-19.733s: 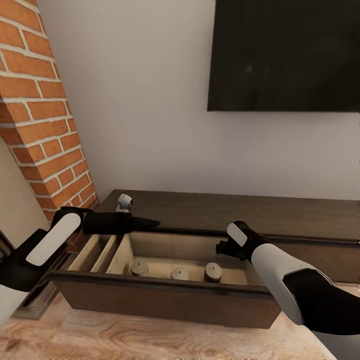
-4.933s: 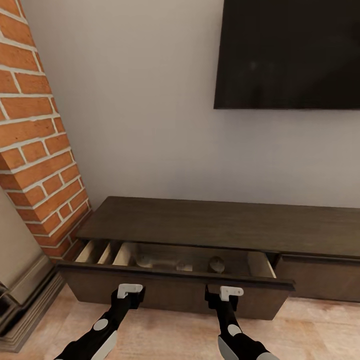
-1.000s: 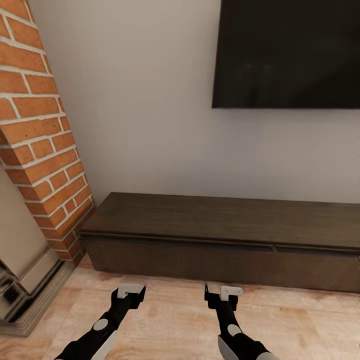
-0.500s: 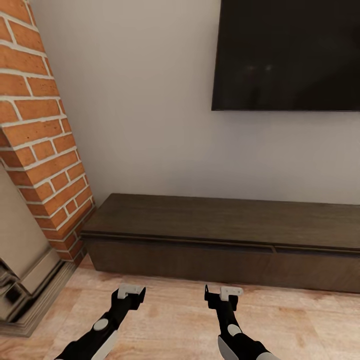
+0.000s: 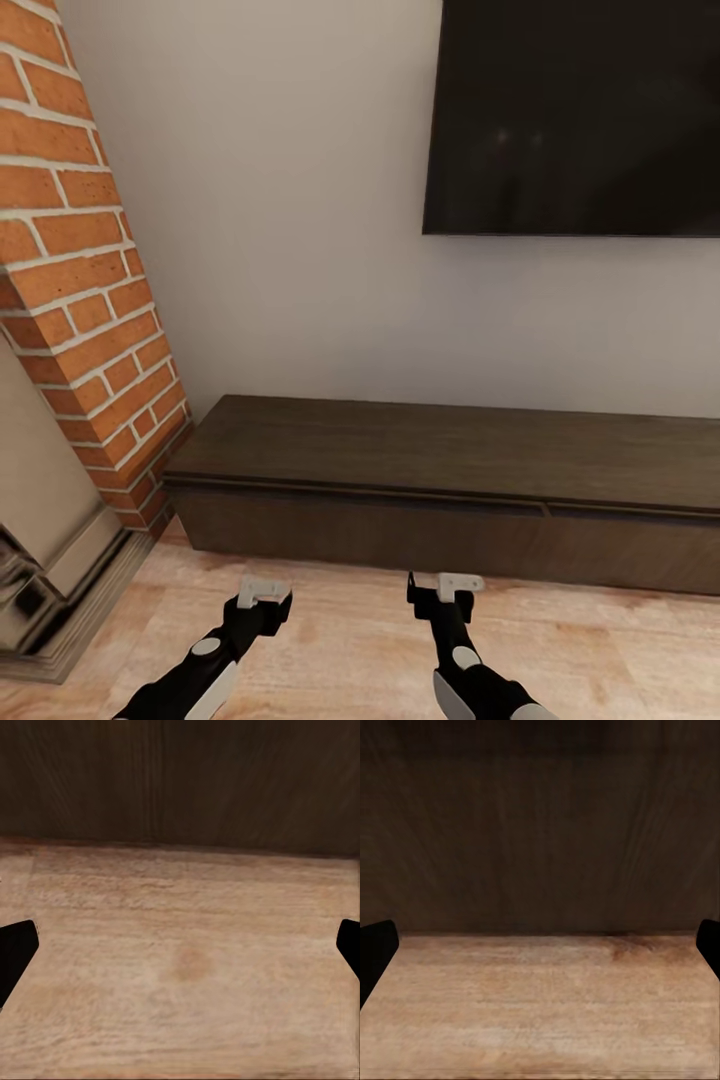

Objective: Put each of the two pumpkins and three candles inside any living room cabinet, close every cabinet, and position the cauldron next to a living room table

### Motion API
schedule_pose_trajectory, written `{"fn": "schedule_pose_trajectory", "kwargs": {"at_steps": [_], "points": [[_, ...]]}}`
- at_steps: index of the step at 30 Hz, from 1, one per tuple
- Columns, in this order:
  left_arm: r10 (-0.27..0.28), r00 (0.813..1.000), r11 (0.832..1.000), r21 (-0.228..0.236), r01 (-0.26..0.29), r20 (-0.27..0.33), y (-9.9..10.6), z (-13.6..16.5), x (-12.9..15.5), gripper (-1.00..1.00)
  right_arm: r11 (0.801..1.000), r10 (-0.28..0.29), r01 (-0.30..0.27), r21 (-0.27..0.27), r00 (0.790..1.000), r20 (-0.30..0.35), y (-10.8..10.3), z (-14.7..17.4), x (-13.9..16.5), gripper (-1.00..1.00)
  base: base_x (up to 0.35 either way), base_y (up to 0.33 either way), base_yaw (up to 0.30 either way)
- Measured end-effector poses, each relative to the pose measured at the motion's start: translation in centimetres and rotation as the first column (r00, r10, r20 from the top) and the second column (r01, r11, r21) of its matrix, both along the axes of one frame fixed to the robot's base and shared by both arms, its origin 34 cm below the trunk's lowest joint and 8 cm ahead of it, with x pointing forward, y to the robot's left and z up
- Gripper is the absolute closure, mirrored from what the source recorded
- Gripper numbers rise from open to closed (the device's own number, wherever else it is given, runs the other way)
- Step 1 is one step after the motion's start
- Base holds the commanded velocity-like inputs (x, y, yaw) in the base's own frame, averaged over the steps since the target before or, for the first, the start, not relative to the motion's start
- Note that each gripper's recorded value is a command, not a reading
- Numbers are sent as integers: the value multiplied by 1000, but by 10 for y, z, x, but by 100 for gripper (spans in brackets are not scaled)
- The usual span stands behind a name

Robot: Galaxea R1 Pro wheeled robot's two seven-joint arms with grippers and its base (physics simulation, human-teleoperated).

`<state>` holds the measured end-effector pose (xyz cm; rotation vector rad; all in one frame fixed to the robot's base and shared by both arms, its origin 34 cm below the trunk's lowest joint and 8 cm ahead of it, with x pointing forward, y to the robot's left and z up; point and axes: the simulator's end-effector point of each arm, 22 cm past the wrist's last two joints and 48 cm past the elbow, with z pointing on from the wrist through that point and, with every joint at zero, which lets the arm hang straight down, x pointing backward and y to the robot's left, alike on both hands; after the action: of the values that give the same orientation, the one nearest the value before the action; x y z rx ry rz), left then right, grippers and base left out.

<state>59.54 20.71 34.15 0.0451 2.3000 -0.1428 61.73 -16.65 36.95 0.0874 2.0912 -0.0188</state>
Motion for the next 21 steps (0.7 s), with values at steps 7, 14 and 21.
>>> {"fn": "schedule_pose_trajectory", "kwargs": {"at_steps": [7, 14, 21], "points": [[0, 1000, 1000, 3, 0, -26, 1, 4, -2, -100, 1000, 13, -13, -3, 999, -42, 7, 3, -2, -100, 0, 0, 0], [-2, 1000, 1000, -1, 2, -23, -1, 6, 0, -100, 1000, 22, -23, -7, 997, -69, 8, -2, -5, -100, 0, 0, 0], [-1, 1000, 1000, -1, 1, -22, -2, 7, 0, -100, 1000, 25, -25, -8, 997, -74, 8, -3, -5, -100, -163, 0, 0]]}}
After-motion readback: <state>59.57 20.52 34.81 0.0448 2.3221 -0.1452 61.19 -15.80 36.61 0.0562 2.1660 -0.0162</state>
